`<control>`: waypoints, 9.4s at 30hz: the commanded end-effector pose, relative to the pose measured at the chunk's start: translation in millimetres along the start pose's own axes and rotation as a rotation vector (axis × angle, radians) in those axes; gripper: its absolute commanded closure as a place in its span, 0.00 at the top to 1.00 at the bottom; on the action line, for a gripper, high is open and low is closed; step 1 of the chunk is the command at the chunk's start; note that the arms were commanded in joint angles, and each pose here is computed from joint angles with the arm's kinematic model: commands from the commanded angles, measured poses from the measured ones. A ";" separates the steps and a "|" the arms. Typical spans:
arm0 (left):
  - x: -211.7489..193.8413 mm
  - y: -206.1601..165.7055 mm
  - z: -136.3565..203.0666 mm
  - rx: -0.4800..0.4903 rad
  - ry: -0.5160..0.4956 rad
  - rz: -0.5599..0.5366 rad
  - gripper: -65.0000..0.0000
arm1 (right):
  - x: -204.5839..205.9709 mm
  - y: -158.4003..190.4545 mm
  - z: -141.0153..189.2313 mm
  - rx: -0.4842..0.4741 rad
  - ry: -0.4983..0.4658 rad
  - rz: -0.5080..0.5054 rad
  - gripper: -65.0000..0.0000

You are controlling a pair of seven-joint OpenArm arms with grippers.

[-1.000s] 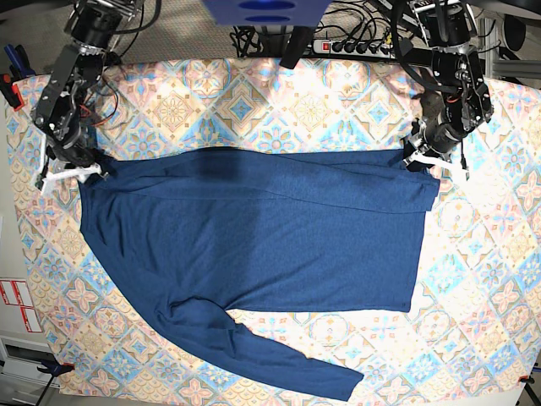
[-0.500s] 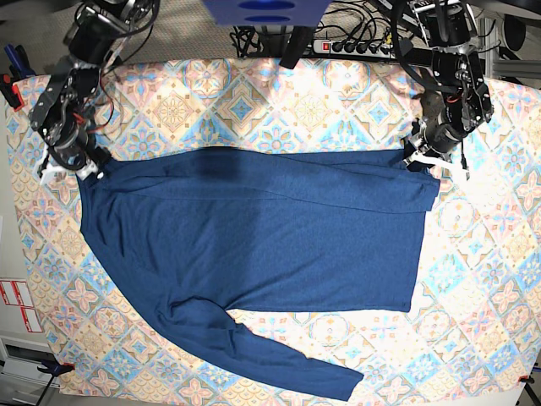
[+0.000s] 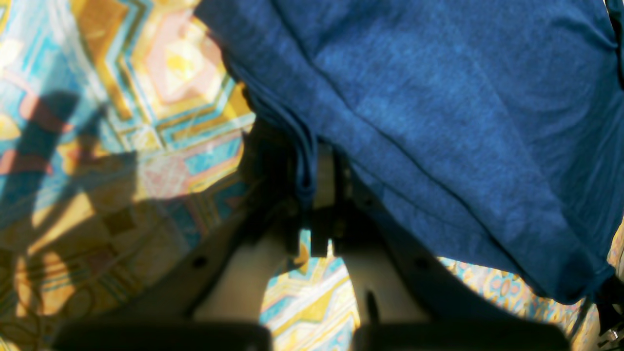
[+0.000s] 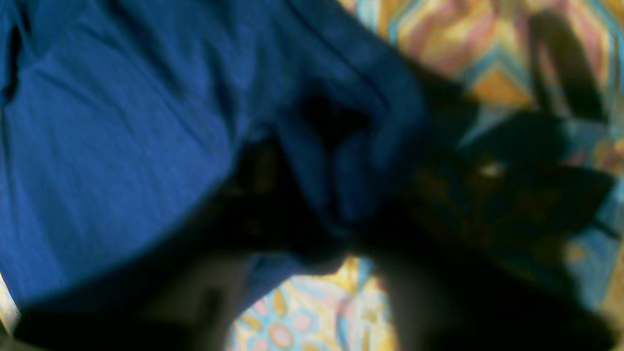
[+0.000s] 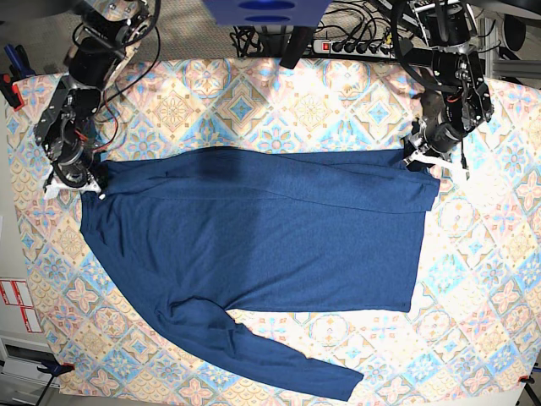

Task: Fold the T-shirt properly
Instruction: 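Adjust grips on the shirt's shoulder edges with both grippers, then release the shoulders and move both grippers to the shirt's side seams, then grasp the shirt's side edges midway with both grippers, then fold the shirt's hem half up over the shoulders with both grippers, then grasp the sleeve near the right gripper and fold it across the shirt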

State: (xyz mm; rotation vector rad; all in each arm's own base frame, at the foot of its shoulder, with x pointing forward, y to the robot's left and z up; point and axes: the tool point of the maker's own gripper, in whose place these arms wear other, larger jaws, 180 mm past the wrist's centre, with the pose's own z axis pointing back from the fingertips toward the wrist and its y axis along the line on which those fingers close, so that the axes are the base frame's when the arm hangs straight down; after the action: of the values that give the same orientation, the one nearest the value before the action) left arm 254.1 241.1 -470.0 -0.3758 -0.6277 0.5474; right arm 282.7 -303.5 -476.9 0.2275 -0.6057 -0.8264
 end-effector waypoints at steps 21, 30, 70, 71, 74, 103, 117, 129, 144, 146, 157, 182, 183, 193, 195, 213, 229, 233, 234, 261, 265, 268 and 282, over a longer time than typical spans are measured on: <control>-11.1 19.8 64.9 0.054 0.029 -0.248 0.00 | -10.7 -57.9 63.2 -0.014 -0.001 0.208 0.00; -49.5 34.7 93.4 0.087 0.105 -0.274 0.00 | -25.6 -77.4 95.3 -0.026 -0.002 0.237 0.00; 47.6 12.7 122.5 0.046 -0.185 -0.235 0.75 | 61.4 -31.8 118.9 0.025 -0.231 0.317 0.44; 58.2 6.7 117.9 0.034 -0.208 -0.236 0.75 | 65.5 -19.0 115.4 0.049 -0.237 0.332 0.44; 84.2 -11.7 92.7 0.010 -0.215 -0.249 0.75 | 75.8 18.8 105.4 0.112 -0.230 0.424 0.44; 134.1 -50.4 -75.1 0.044 -0.129 -0.249 0.75 | 74.3 101.3 76.6 0.101 -0.200 0.771 0.44; 67.8 -73.4 -103.4 0.015 0.044 -0.351 0.14 | 73.2 99.5 76.4 0.100 -0.196 0.770 0.44; 82.3 -77.9 -55.1 -0.033 -0.084 -0.422 0.00 | 60.5 93.1 47.1 0.095 -0.100 0.744 0.44; 74.7 -72.0 -4.2 -0.040 -0.155 -0.469 0.00 | 65.7 112.5 -34.9 0.075 0.025 0.974 0.56; 72.8 -65.6 -1.3 -0.029 -0.155 -0.459 0.00 | 66.7 108.8 -41.0 0.067 0.025 0.982 0.56; 67.1 -69.3 11.0 -0.081 -0.167 -0.402 0.00 | 75.8 76.0 -58.0 0.030 -0.016 0.942 0.56; 54.5 -81.7 31.5 -0.111 -0.183 -0.450 0.00 | 93.1 62.1 -14.9 0.063 -0.122 0.859 0.01; 51.6 -80.3 33.7 -0.109 -0.180 -0.453 0.00 | 90.1 62.6 -8.8 0.077 -0.116 0.866 0.01; 49.6 -63.3 68.5 -0.067 -0.220 -0.462 0.00 | 64.3 34.8 46.2 0.100 -0.081 0.968 0.01; 45.4 -59.3 74.0 -0.056 -0.216 -0.469 0.00 | 55.4 33.2 56.8 0.121 -0.088 0.970 0.01; 47.4 -9.2 82.2 0.059 -0.181 -0.455 0.00 | 22.5 -10.7 121.3 0.144 -0.083 0.905 0.00; 8.9 17.3 62.4 0.113 -0.016 -0.543 0.18 | 13.5 -22.6 123.7 0.125 -0.049 0.915 0.04; 2.9 12.9 60.3 0.095 0.007 -0.564 0.44 | 20.8 -30.7 126.4 0.084 -0.059 0.933 0.22; 3.1 12.8 60.3 0.094 0.006 -0.564 0.49 | 25.9 -34.0 127.9 0.062 -0.069 0.943 0.26; 53.8 -33.3 105.9 -0.128 -0.291 -0.143 0.65 | 26.9 147.9 -11.3 0.167 -0.050 1.327 0.32; 53.9 -31.1 107.3 -0.124 -0.292 -0.139 0.65 | 25.4 146.8 -32.2 0.192 -0.030 1.308 0.32; 53.9 -31.3 107.3 -0.125 -0.292 -0.138 0.65 | 25.6 142.6 -43.3 0.196 -0.014 1.294 0.32; 52.8 -32.2 106.7 -0.128 -0.288 -0.139 0.64 | 8.5 119.3 -58.0 0.181 0.062 1.247 0.12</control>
State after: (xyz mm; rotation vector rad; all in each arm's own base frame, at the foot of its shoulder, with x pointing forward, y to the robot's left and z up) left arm 227.6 262.3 -362.4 -0.3684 -0.9207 0.4511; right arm 389.0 -222.5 -477.4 0.0423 -0.6273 0.4370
